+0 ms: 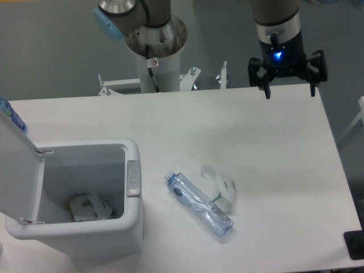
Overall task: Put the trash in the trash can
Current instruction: 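Move the gripper down toward the crumpled white paper wrapper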
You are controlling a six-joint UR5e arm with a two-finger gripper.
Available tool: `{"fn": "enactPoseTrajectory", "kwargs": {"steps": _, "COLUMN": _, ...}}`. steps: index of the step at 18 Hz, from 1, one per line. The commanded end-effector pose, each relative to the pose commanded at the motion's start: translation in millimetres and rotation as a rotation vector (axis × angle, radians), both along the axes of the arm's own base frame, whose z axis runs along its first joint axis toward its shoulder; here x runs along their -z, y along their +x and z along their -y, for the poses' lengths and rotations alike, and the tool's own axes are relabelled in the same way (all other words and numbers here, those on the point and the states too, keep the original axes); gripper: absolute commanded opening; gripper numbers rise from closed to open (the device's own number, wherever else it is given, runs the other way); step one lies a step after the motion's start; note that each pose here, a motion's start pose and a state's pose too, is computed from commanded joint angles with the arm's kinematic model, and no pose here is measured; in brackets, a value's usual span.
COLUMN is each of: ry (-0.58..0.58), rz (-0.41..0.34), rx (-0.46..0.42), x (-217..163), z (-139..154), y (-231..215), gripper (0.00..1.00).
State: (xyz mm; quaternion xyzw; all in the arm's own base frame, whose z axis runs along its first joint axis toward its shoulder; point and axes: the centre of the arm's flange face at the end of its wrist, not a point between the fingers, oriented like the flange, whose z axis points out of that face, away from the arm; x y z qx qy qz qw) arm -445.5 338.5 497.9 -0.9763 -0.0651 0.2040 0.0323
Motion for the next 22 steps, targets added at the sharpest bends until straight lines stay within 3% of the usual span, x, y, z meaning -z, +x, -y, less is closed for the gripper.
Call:
{"fn": "enactPoseTrajectory", "kwargs": {"steps": 4, "ry": -0.005, "rz": 0.022, "rx": 0.001, "x": 14, "z": -5, "y": 2, "gripper": 1.00}}
{"fn": "enactPoseTrajectory", "kwargs": {"steps": 8, "ry": -0.023, "rz": 0.058, "rx": 0.002, "x": 55, "z": -11, "y": -2, "gripper": 1.00}}
{"fn": "enactPoseTrajectory", "kwargs": {"steps": 12, "ry": 0.045, "rz": 0.087, "rx": -0.158, "x": 104, "z": -46, "y": 12, "gripper": 1.00}}
{"fn": "enactPoseTrajectory", "kwargs": {"steps": 17, "ry": 0.052, "rz": 0.202, "rx": -0.229, "x": 169, "z": -99, "y": 33, "gripper": 1.00}}
{"fn": "enactPoseTrajectory", "kwargs": {"steps": 22, "ry": 0.065, "rz": 0.298, "rx": -0.252, "x": 210, "z": -113, "y": 39, "gripper": 1.00}}
